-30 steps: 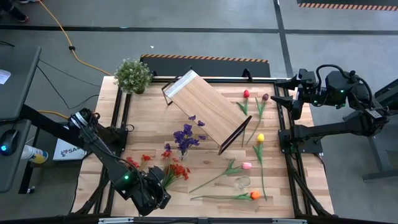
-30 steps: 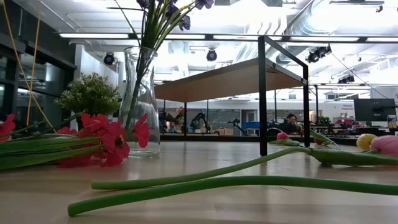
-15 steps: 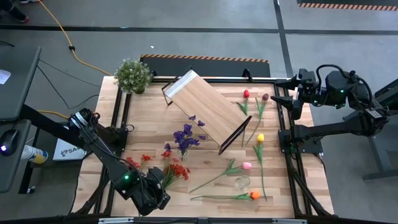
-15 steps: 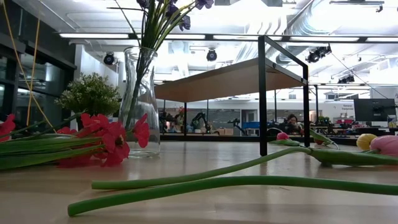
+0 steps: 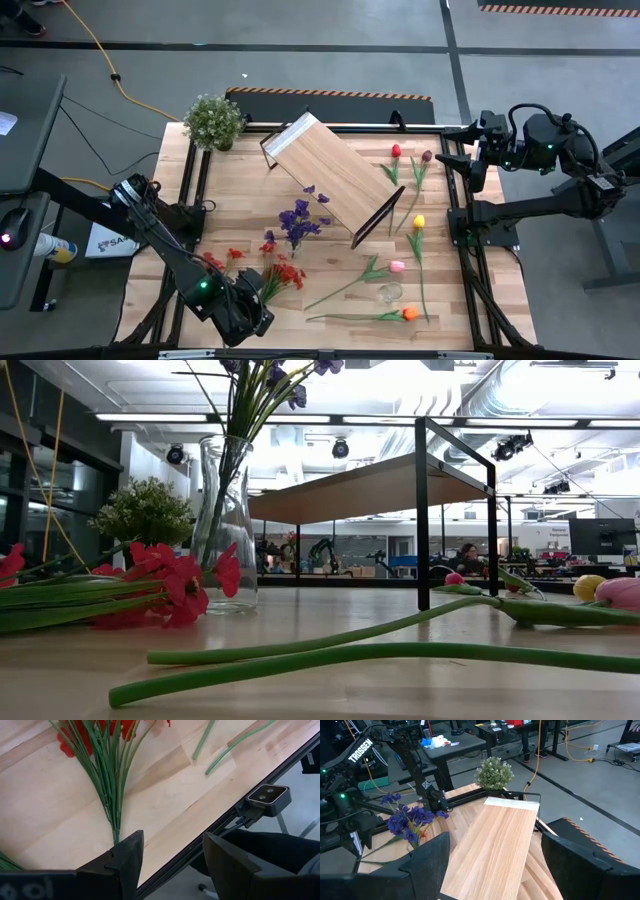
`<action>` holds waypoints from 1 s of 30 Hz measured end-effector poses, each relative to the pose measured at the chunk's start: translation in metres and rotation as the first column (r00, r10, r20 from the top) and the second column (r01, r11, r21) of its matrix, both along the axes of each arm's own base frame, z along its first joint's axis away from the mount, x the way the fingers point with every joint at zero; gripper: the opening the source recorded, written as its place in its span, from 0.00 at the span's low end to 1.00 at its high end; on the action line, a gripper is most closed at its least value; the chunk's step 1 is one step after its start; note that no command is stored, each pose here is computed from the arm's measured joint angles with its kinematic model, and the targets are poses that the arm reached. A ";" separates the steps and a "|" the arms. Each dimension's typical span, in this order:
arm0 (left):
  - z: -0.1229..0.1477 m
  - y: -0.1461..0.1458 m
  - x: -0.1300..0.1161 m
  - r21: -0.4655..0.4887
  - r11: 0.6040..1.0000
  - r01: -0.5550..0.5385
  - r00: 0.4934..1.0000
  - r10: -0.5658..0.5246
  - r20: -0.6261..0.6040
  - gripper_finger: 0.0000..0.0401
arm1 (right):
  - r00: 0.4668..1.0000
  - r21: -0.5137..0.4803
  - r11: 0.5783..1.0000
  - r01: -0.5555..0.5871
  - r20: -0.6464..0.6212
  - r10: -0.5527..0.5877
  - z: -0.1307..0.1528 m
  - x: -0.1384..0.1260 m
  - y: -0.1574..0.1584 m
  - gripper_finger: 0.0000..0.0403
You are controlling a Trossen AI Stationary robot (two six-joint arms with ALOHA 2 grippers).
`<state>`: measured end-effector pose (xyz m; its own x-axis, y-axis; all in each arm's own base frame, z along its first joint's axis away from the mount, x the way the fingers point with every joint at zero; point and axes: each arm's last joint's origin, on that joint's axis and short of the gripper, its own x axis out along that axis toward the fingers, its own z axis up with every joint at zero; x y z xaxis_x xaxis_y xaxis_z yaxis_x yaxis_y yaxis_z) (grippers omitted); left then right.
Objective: Pick and place flowers into a vace then onto a shelf
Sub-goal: Put the right orange flower into the left transparent vase
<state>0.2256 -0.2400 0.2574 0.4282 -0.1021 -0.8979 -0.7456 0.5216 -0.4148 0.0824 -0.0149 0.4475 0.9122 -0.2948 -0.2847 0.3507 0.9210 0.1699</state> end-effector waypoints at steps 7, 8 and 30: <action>0.000 0.000 0.000 0.000 1.000 0.000 1.000 0.000 0.000 0.60 | 1.000 0.000 1.000 0.000 0.000 0.000 0.000 0.000 0.000 0.75; 0.000 0.000 0.000 0.000 1.000 0.000 1.000 0.000 0.000 0.60 | 1.000 0.000 1.000 0.000 0.000 0.000 0.000 0.000 0.000 0.75; -0.034 -0.009 0.005 0.026 0.999 -0.024 0.985 0.028 -0.170 0.60 | 1.000 0.001 1.000 -0.006 0.000 0.006 0.000 0.000 0.000 0.75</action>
<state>0.2305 -0.2494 0.2233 0.2711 -0.0706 -0.9600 -0.8175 0.5096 -0.2684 0.0826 -0.0147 0.4475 0.9139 -0.2891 -0.2848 0.3452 0.9229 0.1708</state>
